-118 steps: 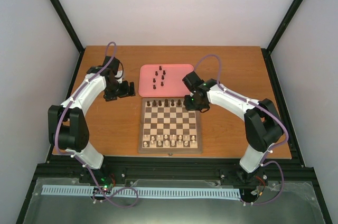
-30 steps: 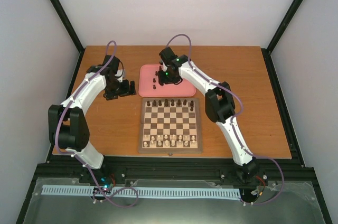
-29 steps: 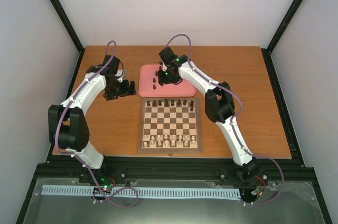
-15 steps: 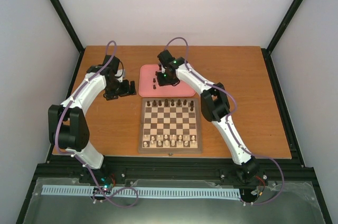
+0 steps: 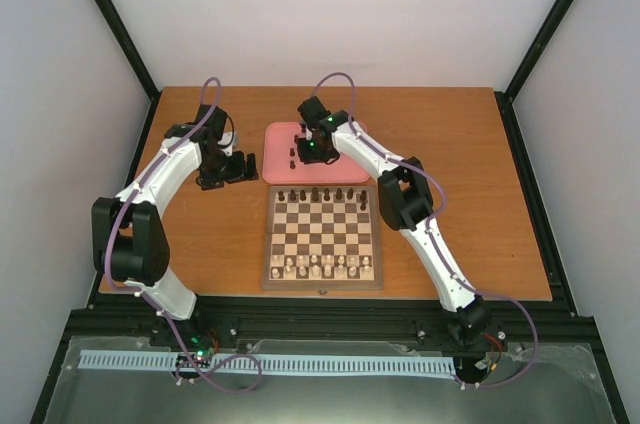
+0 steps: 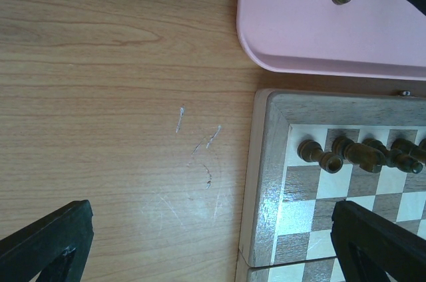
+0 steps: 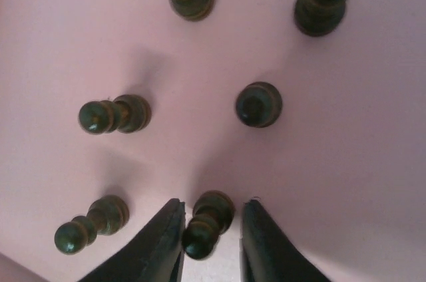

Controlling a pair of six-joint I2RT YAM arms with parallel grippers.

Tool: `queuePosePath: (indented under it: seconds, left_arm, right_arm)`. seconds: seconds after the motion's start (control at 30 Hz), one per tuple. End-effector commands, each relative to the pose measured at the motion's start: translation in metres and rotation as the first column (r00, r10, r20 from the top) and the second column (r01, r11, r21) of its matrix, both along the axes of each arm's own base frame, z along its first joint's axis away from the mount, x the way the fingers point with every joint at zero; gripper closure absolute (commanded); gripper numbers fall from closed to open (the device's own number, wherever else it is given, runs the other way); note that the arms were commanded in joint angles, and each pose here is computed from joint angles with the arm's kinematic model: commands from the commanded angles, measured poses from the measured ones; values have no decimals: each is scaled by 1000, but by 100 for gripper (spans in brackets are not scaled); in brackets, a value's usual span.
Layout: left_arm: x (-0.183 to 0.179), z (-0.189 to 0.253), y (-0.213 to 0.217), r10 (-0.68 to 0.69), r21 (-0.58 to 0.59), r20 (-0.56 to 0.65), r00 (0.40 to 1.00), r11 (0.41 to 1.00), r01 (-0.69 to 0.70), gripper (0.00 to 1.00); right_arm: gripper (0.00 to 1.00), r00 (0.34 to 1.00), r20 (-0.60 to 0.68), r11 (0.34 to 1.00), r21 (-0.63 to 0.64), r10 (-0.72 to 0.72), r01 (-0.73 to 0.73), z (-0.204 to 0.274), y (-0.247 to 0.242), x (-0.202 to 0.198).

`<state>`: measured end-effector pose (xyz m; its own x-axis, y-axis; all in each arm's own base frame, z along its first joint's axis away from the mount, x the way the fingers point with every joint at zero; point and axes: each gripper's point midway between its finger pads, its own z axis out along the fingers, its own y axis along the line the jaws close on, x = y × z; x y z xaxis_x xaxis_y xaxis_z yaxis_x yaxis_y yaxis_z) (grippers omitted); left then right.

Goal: Set up the chess pieces on the board
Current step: Pick up the chess piece from the storage box.

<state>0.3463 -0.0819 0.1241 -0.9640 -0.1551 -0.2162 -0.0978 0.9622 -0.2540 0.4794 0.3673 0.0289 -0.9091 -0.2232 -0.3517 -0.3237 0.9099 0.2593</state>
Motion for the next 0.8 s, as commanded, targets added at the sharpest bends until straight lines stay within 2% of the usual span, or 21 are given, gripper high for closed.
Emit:
queuePosePath:
  seconds: [0.0, 0.1, 0.37, 0.6, 0.77]
  left_arm:
    - [3, 2, 0, -14, -4, 10, 1000, 1000, 14, 0]
    - [3, 2, 0, -13, -4, 10, 1000, 1000, 13, 0]
    - [4, 1, -1, -14, -7, 8, 1000, 1000, 14, 0]
    - [4, 3, -1, -15, -9, 12, 1000, 1000, 15, 0]
    - [3, 5, -1, -15, -7, 16, 1000, 1000, 15, 0]
  right_arm:
    - [79, 1000, 16, 1000, 1, -13, 13, -2, 1, 7]
    - [80, 1000, 19, 1000, 3, -11, 11, -2, 2, 8]
    - [94, 999, 39, 1000, -4, -12, 12, 9, -1, 9]
    - [95, 991, 133, 1000, -11, 11, -9, 68, -10, 9]
    - [95, 988, 154, 999, -34, 25, -20, 107, -27, -10]
